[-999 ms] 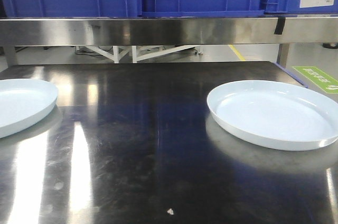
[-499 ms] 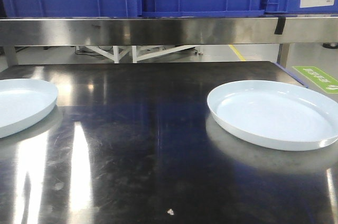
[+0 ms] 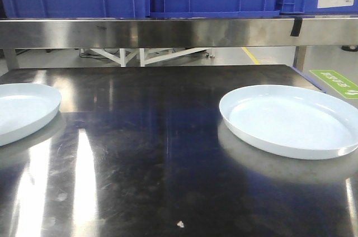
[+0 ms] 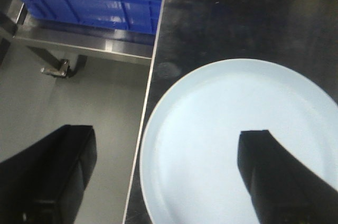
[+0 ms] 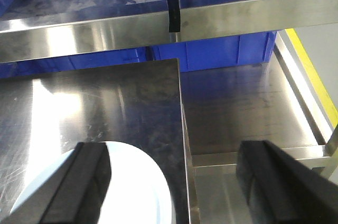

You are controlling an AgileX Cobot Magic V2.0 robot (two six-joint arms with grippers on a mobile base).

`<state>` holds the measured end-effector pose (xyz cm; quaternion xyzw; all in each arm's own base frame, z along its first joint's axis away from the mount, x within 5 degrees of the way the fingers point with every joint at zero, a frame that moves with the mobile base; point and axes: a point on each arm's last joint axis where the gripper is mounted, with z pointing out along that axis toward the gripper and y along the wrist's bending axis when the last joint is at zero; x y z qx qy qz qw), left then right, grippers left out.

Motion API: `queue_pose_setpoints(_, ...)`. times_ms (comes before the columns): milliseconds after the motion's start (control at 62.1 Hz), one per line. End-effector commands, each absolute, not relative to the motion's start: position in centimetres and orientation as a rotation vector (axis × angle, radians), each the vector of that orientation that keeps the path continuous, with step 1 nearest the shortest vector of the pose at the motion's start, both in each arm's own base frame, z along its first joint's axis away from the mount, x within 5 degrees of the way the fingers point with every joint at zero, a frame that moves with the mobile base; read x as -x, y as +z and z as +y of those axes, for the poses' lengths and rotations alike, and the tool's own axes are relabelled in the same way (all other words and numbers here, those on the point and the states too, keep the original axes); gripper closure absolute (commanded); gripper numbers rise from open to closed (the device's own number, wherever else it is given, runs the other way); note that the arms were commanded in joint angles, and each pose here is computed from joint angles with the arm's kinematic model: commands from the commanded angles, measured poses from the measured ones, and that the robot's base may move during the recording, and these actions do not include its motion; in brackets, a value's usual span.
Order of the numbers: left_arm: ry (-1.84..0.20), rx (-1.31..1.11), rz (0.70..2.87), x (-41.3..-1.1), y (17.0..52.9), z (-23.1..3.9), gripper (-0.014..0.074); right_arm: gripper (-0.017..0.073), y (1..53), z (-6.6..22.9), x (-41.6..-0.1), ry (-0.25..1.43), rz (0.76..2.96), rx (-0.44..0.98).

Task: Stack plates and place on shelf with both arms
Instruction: 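Grasp the rim of the pale blue plate with the left gripper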

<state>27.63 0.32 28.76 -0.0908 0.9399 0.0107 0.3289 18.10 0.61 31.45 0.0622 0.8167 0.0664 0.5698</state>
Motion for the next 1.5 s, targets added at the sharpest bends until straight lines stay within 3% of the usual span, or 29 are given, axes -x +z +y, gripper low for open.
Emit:
queue_pose_setpoints(0,0.018,0.251,2.366,-28.4,30.0,0.7,-0.0008,-0.0043,33.6,0.6,-18.3,0.155,1.798,-0.129)
queue_pose_setpoints(644,0.038,0.264,2.551,-32.0,23.5,0.9,-0.0008,-0.0043,33.5,0.6,-18.3,0.155,1.799,-0.129)
queue_pose_setpoints(1208,0.043,0.262,2.595,-32.8,21.4,0.9,-0.0008,-0.0043,33.4,0.6,-18.3,0.155,1.820,-0.130)
queue_pose_setpoints(1482,0.055,0.328,2.586,-32.7,21.5,2.5,-0.0008,-0.0043,33.4,0.6,-18.3,0.155,1.820,-0.130)
